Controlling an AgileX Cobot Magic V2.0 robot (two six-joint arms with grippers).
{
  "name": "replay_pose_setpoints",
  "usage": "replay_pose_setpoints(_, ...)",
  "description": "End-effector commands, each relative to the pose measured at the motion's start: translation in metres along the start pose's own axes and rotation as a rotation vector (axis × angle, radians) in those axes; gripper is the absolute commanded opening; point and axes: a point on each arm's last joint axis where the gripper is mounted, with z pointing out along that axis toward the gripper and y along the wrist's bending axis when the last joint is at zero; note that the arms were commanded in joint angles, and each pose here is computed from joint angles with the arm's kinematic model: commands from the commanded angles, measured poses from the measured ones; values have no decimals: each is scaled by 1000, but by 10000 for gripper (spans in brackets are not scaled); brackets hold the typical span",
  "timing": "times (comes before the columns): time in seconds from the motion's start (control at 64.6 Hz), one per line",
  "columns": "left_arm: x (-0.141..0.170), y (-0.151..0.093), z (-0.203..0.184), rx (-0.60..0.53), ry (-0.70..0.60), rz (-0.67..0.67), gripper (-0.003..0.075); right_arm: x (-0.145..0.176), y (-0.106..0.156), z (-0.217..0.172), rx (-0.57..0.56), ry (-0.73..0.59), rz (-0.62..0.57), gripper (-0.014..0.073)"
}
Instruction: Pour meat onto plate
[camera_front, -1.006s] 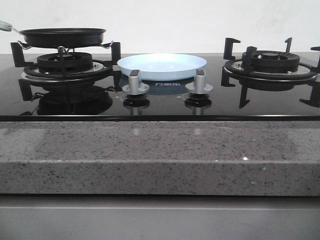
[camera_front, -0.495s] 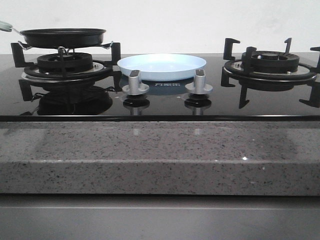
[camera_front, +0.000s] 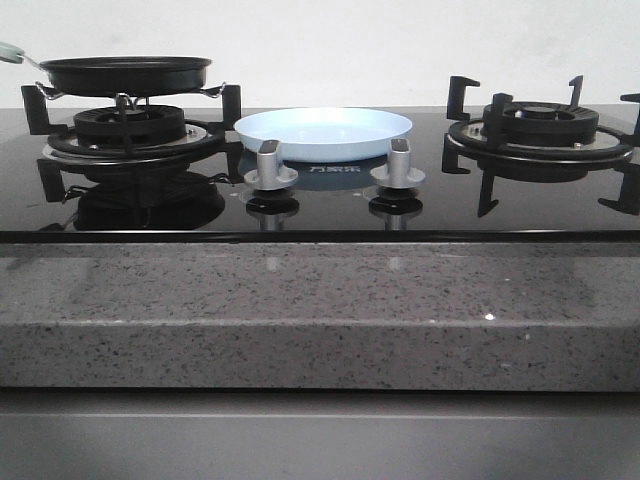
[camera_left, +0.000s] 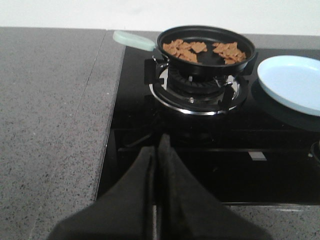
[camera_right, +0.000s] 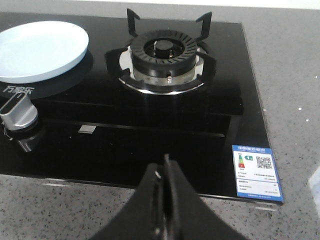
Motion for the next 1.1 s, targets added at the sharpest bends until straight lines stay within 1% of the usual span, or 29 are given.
replay_pose_setpoints(0.0,-16,-2,1,14,-82,-7,56,-16,0,0,7,-78,-1,22)
replay_pose_setpoints(0.031,-16,-2,2,14,-79,-7,103,-16,0,1,7,-74,-1,85)
replay_pose_setpoints(0.062,-16,-2,3,14,-76,-7,175,-16,0,1,7,-73,-1,147)
replay_pose_setpoints(0.077,-16,-2,3,14,-75,-7,206,-16,0,1,7,-73,-1,197)
replay_pose_setpoints(0.093,-16,-2,3,14,-75,-7,256,-16,0,1,7,-72,-1,231)
replay_pose_setpoints(0.155,-16,-2,3,14,-77,-7,386,-16,0,1,7,-72,-1,379)
replay_pose_setpoints(0.17,-16,-2,3,14,-77,-7,407,-16,0,1,7,-72,-1,420)
replay_pose_setpoints(0.217,-16,-2,3,14,-77,-7,454,-16,0,1,5,-72,4,488)
replay_pose_setpoints(0.248,-16,-2,3,14,-77,-7,463,-16,0,1,-1,-73,17,509)
replay_pose_setpoints(0.341,-16,-2,3,15,-76,-9,459,-20,2,1,-24,-69,60,494)
replay_pose_setpoints(0.418,-16,-2,3,19,-76,-17,459,-27,4,2,-38,-27,75,472)
replay_pose_setpoints(0.604,-17,-2,3,19,-78,-17,459,-57,7,19,-57,77,49,463)
replay_pose_setpoints(0.697,-17,-2,3,20,-84,-17,459,-70,14,35,-116,135,18,463)
replay_pose_setpoints(0.851,-17,-2,3,20,-86,-17,459,-91,30,65,-218,178,-10,463)
replay_pose_setpoints(1.084,-17,-2,3,20,-86,-17,459,-116,46,117,-265,248,-26,463)
